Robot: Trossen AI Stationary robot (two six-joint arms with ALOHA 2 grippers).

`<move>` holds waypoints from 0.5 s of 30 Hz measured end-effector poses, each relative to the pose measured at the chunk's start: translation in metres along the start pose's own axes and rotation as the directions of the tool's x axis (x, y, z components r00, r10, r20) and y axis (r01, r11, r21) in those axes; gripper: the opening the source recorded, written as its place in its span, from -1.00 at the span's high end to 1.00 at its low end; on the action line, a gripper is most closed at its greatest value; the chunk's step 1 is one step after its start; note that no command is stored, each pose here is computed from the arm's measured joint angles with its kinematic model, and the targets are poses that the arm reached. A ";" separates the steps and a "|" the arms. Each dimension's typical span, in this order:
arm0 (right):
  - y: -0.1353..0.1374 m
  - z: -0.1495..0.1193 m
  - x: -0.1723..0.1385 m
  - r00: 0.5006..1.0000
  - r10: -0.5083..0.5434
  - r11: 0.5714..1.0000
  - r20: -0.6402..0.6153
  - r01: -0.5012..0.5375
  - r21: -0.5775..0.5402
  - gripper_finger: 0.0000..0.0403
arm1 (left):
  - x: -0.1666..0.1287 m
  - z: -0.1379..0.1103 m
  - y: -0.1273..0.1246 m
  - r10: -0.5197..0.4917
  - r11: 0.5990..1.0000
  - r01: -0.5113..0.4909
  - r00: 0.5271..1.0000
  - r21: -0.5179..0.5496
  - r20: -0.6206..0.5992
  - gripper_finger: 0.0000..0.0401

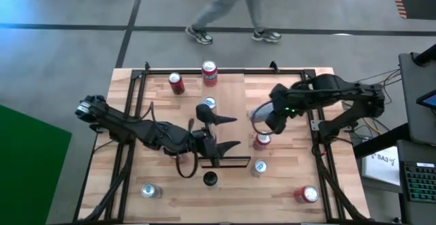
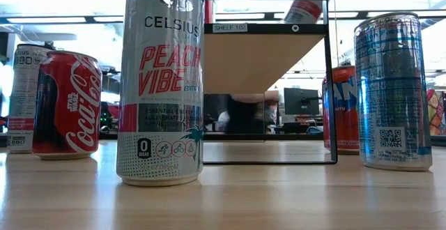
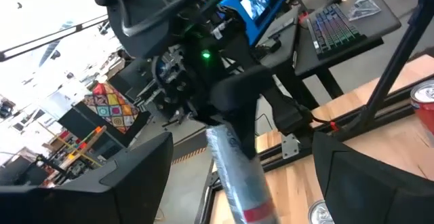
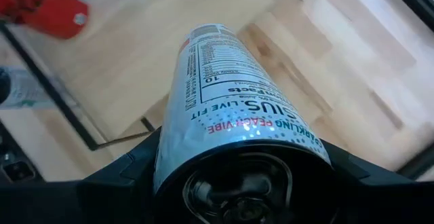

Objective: Place canned beverage on shelf
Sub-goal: Put the white and pink soda can on the top right shelf

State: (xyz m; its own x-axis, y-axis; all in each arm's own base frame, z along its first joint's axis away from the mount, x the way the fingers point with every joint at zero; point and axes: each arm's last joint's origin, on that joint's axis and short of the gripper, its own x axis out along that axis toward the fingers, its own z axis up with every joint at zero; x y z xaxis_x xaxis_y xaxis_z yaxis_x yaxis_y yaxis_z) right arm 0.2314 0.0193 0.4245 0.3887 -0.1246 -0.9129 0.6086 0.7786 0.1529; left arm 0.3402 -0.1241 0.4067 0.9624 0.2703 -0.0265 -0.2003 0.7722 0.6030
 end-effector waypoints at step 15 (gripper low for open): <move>0.017 0.059 0.043 0.996 -0.003 0.985 -0.091 -0.013 -0.171 -0.17 | -0.066 -0.016 0.044 0.083 0.979 -0.057 0.988 -0.194 0.133 -0.57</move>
State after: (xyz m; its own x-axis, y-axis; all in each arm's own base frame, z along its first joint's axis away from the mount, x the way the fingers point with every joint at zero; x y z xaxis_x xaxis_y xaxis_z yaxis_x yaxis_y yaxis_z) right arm 0.2997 -0.0094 0.4100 0.3226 -0.0705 -0.9439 0.4763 0.8739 0.0975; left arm 0.2647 -0.0987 0.4220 0.9582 0.2548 0.1305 -0.2862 0.8524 0.4376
